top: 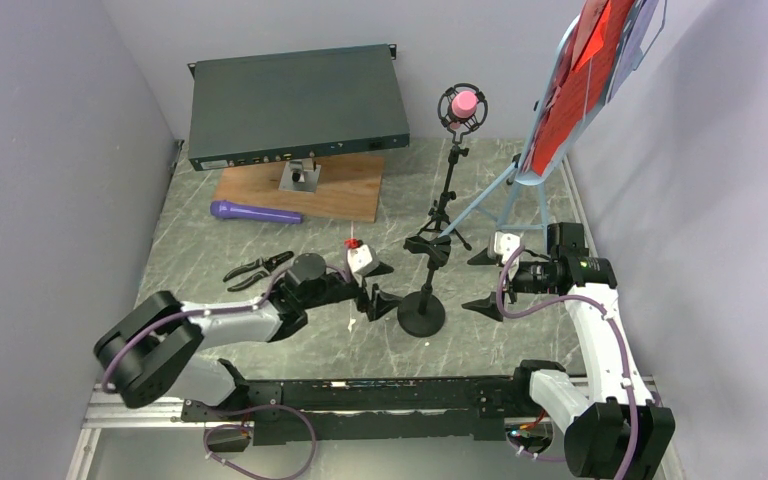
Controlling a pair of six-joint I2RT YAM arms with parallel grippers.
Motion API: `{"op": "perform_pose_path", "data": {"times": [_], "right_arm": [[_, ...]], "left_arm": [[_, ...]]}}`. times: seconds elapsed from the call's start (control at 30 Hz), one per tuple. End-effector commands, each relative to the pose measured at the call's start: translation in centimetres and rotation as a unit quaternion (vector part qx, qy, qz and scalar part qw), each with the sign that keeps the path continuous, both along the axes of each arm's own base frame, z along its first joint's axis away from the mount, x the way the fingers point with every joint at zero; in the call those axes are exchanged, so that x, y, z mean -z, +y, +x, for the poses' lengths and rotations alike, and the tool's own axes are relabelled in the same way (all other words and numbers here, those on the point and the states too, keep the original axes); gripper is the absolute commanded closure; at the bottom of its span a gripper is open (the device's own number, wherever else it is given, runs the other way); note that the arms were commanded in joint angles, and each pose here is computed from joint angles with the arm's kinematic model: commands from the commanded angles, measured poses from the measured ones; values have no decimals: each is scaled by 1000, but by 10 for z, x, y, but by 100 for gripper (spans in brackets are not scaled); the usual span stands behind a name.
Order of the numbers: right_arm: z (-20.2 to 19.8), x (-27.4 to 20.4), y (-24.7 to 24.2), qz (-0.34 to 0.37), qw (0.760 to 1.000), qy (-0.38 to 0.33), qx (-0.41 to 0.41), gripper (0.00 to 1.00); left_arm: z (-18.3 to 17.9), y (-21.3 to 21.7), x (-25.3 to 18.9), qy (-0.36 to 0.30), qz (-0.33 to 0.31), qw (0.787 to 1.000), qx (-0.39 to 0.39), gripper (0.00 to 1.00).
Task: Pack up the instrument practice props
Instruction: Pick up the microphone stand at the center of the board.
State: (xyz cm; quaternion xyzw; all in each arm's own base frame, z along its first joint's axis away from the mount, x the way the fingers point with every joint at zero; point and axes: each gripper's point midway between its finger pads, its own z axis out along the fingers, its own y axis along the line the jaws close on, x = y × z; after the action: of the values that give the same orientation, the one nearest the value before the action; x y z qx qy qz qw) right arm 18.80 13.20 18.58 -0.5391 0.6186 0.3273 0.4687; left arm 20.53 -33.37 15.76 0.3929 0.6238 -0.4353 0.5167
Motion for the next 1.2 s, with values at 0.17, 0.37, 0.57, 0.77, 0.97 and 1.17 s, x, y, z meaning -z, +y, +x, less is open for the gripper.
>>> {"op": "perform_pose_path", "data": {"times": [0.17,0.37,0.57,0.77,0.97,1.17], "right_arm": [[0,-4,3,13,999,-26,-17,1],[0,-4,4,13,999,-27,-19,1],[0,-4,4,13,999,-27,-18,1],[1,-4,4,16,999,-26,-16,1],[-3,-14,14,62,998,-1,-23,1],[-10,-8,34,77,995,37,-59,1]], "left_arm": [[14,-55,-70,-145,-115,983,12,19],[6,-72,-70,-139,-121,983,26,28],[4,-78,-68,-116,-121,985,30,47],[-2,-83,-76,-97,-139,985,47,100],[3,-71,-123,-70,-213,974,5,100],[-3,-67,-173,-57,-289,956,-15,100]]}}
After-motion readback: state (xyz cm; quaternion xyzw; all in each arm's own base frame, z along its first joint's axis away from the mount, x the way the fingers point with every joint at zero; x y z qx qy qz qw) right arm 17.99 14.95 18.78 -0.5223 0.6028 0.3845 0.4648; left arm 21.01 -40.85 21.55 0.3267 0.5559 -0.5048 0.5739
